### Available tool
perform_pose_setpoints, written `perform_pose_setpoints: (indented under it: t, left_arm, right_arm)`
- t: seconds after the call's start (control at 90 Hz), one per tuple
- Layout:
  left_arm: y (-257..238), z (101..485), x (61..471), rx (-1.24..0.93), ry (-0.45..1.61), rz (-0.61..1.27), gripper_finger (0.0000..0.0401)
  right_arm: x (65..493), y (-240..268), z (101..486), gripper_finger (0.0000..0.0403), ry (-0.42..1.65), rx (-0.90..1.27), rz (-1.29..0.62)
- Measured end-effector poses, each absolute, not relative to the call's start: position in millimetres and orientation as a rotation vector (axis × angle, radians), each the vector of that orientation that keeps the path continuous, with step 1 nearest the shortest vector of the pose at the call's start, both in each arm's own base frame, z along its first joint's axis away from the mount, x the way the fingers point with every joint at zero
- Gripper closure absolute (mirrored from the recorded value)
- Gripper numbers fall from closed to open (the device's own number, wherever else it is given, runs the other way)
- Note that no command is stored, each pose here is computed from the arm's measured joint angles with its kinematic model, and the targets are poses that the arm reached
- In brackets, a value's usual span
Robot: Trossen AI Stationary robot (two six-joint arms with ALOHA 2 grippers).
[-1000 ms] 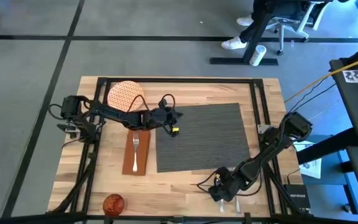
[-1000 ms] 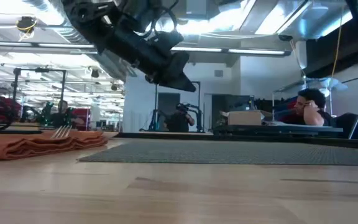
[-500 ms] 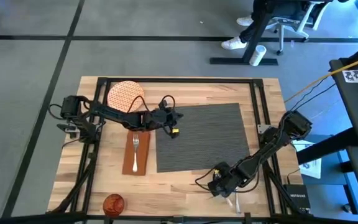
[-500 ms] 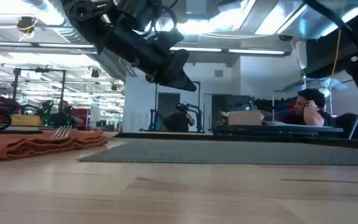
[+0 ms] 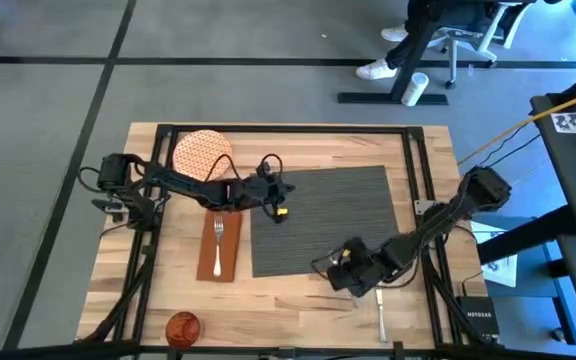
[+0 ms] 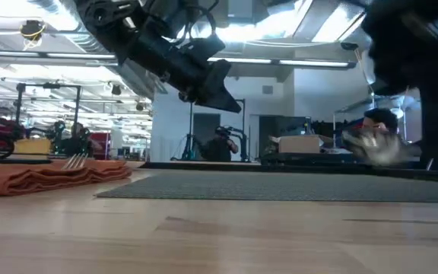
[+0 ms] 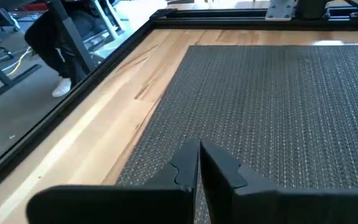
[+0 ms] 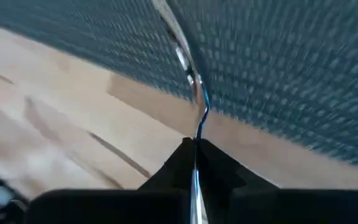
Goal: Set table place
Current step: Put the silver spoon on the gray tablemat
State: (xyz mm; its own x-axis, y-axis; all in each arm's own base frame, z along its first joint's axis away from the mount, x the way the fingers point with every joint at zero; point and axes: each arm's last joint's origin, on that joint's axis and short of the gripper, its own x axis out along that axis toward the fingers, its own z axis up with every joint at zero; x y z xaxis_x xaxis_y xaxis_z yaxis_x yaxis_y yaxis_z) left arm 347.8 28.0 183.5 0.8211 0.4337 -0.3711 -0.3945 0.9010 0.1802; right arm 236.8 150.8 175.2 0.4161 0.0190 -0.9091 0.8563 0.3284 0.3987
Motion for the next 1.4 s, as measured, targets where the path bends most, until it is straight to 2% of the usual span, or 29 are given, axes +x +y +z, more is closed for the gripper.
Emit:
perform_pose_setpoints:
  t: [0.111, 0.289, 0.411, 0.633, 1.0, 1.4]
  left_arm:
    - [28, 183, 348, 0.097, 0.42, 0.439, 0.0401]
    - [26, 183, 348, 0.1, 0.42, 0.433, 0.0401]
    - [25, 183, 348, 0.106, 0.421, 0.428, 0.0401]
    - [25, 183, 348, 0.106, 0.419, 0.428, 0.0401]
    - [25, 183, 348, 0.105, 0.419, 0.424, 0.0401]
    - [24, 183, 348, 0.102, 0.419, 0.41, 0.0401]
  right_arm:
    - [225, 131, 190, 0.0402, 0.973, 1.043, -0.781]
    - [192, 104, 205, 0.0402, 1.074, 0.89, -1.014]
    - [175, 94, 209, 0.0402, 1.068, 0.85, -1.117]
    - [151, 79, 193, 0.0403, 1.013, 0.888, -1.179]
    - [129, 58, 155, 0.0403, 0.951, 0.993, -1.141]
    - [132, 27, 165, 0.0403, 0.852, 1.087, -1.139]
